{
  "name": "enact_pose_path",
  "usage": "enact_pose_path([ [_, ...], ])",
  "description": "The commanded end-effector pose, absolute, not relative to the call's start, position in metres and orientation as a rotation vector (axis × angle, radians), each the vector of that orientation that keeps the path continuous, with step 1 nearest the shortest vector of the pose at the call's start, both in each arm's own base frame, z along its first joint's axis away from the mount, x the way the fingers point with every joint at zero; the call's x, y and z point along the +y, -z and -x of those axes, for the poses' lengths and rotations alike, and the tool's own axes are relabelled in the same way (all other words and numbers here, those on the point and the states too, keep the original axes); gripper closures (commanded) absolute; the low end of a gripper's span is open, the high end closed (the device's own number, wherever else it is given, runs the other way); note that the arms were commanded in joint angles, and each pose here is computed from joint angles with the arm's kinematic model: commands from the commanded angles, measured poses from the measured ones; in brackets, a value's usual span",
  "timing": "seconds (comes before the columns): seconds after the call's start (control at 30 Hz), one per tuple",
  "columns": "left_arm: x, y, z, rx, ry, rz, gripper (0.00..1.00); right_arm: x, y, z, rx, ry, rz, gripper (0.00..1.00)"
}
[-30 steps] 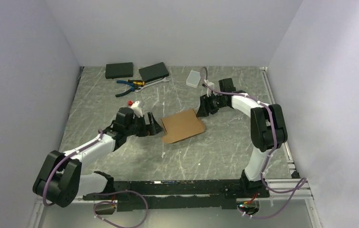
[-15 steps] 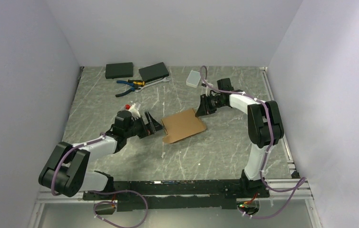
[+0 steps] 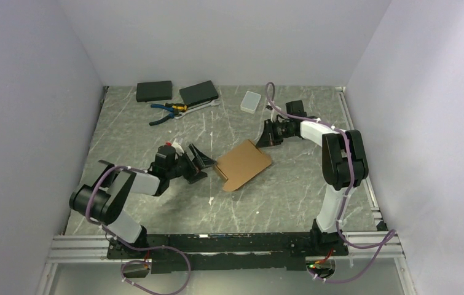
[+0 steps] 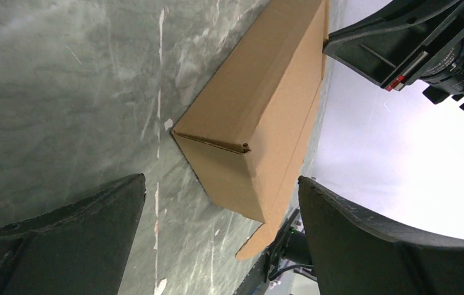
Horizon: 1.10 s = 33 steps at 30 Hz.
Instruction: Fold the paper box
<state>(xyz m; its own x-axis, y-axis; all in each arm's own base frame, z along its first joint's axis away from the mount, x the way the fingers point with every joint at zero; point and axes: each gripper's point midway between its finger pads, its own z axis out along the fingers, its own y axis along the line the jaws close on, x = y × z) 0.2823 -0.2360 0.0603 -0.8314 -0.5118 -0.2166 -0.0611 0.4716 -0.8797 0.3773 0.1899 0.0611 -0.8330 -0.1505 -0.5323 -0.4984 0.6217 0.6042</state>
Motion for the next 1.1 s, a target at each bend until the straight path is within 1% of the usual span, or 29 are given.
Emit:
enact_pose_path([
  [0.0,-0.256,-0.075,-0.283,2.211,1.451,0.476,0.00,0.188,-0.054,-0.380,2.409,-1.095,0.490,0.92],
  [0.13,-0.268,-0.072,-0.279,2.223,1.474,0.490,0.00,0.188,-0.051,-0.380,2.430,-1.117,0.447,0.92],
  [0.27,-0.269,-0.064,-0.278,2.222,1.472,0.569,0.00,0.186,-0.047,-0.380,2.446,-1.131,0.411,0.93],
  [0.43,-0.263,-0.058,-0.281,2.170,1.472,0.661,0.00,0.179,-0.044,-0.382,2.459,-1.133,0.369,0.94],
  [0.7,-0.273,-0.062,-0.292,2.092,1.541,0.695,0.01,0.176,-0.044,-0.382,2.459,-1.148,0.346,0.94],
  [0.87,-0.280,-0.063,-0.297,2.064,1.588,0.711,0.06,0.177,-0.044,-0.382,2.456,-1.156,0.346,0.94],
  [0.97,-0.284,-0.062,-0.299,2.051,1.610,0.723,0.13,0.177,-0.045,-0.381,2.453,-1.161,0.349,0.94],
  [1.07,-0.284,-0.062,-0.300,2.030,1.630,0.750,0.25,0.177,-0.047,-0.381,2.447,-1.160,0.355,0.92],
])
